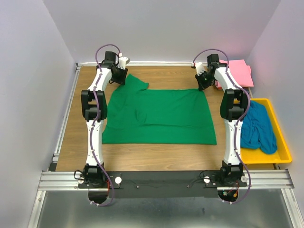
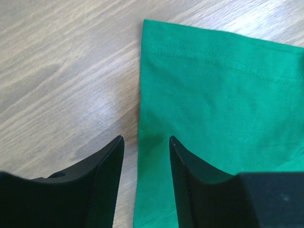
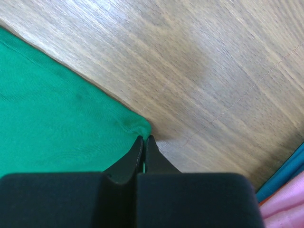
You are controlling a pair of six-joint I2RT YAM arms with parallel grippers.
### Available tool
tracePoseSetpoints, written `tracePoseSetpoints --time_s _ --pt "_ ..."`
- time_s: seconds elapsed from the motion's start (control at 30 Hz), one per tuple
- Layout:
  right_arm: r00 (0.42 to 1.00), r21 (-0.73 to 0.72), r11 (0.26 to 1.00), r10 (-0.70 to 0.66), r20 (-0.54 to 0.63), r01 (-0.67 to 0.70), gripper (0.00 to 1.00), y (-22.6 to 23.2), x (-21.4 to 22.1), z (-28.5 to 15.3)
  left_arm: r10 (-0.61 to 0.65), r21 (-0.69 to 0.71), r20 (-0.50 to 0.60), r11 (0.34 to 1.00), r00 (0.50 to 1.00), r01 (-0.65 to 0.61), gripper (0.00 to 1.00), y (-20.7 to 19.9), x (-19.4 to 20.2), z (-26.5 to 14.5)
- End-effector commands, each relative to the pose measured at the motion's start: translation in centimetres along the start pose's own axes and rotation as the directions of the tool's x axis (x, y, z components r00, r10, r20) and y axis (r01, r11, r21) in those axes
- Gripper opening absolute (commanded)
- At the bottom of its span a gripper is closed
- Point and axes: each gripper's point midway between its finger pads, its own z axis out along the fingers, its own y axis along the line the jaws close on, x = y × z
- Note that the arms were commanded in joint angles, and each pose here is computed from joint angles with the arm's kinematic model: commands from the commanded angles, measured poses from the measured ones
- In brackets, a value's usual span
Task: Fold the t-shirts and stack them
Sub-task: Grap the side of the flattened tshirt furthest away from the robot with both arms
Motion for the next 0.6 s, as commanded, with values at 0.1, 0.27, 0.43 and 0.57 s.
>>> tracePoseSetpoints --time_s 0.1,0.27,0.43,0.57 --pt "0.996 -0.038 0.999 0.001 -0.093 -0.005 0.01 0.9 3.1 1.6 -0.001 -0.007 -0.105 1.0 0.994 0.0 0.47 0.4 3.6 1.9" --pt "0.996 -0.033 0.999 -0.001 -0.087 -0.002 0.01 0.9 2.9 1.3 -0.003 0.005 -0.126 1.0 0.992 0.003 0.42 0.2 4.5 2.5" --pt "0.997 -0.029 1.0 -0.003 -0.078 0.001 0.01 0.9 2.5 0.6 0.022 0.03 -0.091 0.999 0.996 -0.019 0.22 -0.5 3.2 2.0" --pt "0.998 -0.034 0.999 -0.003 -0.067 0.001 0.01 1.1 2.3 0.2 0.058 0.038 -0.043 0.998 0.997 -0.057 0.07 -1.0 1.2 0.6"
